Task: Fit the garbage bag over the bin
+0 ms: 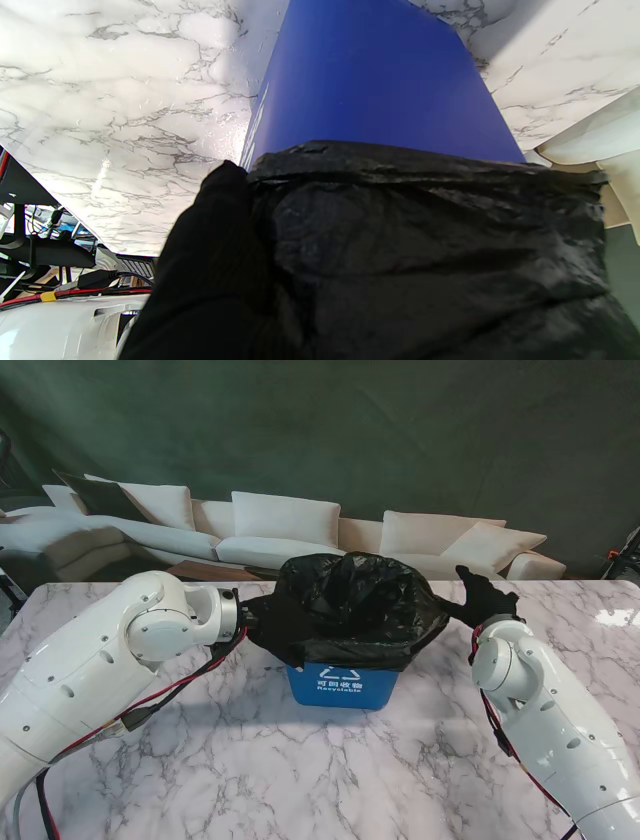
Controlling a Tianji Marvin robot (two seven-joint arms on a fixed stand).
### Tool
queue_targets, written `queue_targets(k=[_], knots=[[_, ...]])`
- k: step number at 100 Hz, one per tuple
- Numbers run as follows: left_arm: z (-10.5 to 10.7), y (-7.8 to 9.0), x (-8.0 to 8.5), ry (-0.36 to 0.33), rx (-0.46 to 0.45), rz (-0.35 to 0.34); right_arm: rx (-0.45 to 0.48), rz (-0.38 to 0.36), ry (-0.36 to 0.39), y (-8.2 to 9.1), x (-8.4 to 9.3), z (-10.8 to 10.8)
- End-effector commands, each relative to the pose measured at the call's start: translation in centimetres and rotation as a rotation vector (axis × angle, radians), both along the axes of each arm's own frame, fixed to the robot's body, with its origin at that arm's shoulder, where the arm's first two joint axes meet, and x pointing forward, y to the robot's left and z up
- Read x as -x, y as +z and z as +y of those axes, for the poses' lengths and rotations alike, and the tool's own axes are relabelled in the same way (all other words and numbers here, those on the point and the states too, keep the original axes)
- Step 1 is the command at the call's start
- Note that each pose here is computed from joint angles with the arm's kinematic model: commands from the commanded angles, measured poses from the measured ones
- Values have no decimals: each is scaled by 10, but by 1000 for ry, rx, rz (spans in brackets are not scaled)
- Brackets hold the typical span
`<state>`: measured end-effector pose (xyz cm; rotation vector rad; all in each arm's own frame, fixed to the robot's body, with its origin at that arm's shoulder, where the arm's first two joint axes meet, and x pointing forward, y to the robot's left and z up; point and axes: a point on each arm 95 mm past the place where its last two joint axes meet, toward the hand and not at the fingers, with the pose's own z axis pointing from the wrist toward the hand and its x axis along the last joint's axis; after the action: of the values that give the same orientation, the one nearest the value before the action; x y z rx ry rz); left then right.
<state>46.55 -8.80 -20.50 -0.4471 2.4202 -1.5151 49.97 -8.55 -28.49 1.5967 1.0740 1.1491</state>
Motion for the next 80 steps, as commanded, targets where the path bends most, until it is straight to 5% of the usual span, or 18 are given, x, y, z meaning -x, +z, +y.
queue_targets(k=[1, 43, 65, 80], knots=[[3, -21, 4, 5, -50, 45, -18, -12, -4, 1, 1, -3], [2, -22, 4, 5, -57, 52, -125, -23, -81, 7, 10, -18], [2, -21, 4, 4, -58, 51, -178, 59, -16, 2, 15, -23], [2, -21, 4, 4, -60, 52, -210, 46, 14, 1, 16, -25]])
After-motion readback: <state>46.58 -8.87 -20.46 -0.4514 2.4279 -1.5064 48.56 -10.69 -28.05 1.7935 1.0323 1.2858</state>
